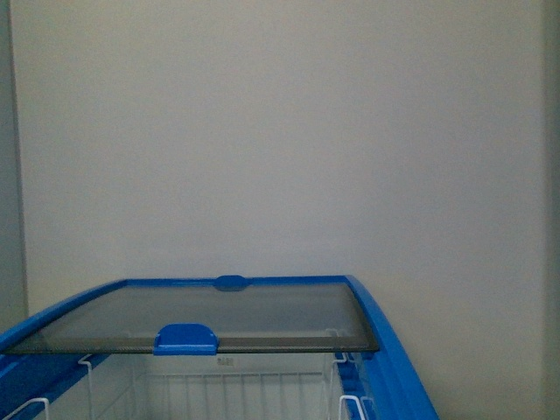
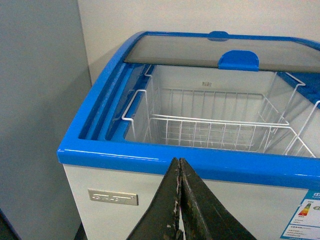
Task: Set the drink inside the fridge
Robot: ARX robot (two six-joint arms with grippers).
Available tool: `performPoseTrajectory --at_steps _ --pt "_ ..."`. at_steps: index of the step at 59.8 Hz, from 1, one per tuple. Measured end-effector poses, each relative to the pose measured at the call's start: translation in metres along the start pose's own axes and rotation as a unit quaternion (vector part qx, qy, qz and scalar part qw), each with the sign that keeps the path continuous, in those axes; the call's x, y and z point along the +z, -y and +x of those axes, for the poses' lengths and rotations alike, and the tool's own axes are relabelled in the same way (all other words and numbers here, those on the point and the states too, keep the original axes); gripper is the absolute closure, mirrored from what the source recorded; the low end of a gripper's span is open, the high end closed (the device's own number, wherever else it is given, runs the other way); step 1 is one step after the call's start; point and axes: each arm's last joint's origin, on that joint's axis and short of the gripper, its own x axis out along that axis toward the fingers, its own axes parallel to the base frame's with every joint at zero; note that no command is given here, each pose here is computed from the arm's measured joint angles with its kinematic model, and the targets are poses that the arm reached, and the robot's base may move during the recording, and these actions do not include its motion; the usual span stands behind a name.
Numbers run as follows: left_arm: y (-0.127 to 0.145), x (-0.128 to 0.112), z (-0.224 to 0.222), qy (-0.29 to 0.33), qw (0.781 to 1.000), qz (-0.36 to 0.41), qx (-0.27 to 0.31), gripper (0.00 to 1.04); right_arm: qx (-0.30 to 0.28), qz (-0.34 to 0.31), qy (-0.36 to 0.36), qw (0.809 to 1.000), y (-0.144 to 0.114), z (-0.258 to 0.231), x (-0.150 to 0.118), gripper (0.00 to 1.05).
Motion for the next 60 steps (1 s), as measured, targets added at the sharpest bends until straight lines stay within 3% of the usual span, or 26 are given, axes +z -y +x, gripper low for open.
performPoseTrajectory --at_steps 3,20,31,60 --pt "0.0000 0.0000 0.0000 0.000 1.000 0.000 0.000 0.97 0.000 0.000 0.000 1.000 0.0000 0.0000 0.0000 0.95" --pt "0.0000 0.0000 0.0000 0.000 1.000 0.000 0.000 0.34 0.000 0.000 0.000 1.000 0.0000 0.0000 0.0000 0.32" --pt "0.0000 0.0000 0.0000 0.000 1.000 0.000 0.000 0.08 0.000 0.000 0.000 1.000 0.0000 0.0000 0.0000 0.07" --pt "0.0000 0.0000 0.0000 0.000 1.000 0.000 0.000 0.08 0.000 0.000 0.000 1.000 0.0000 0.0000 0.0000 0.07"
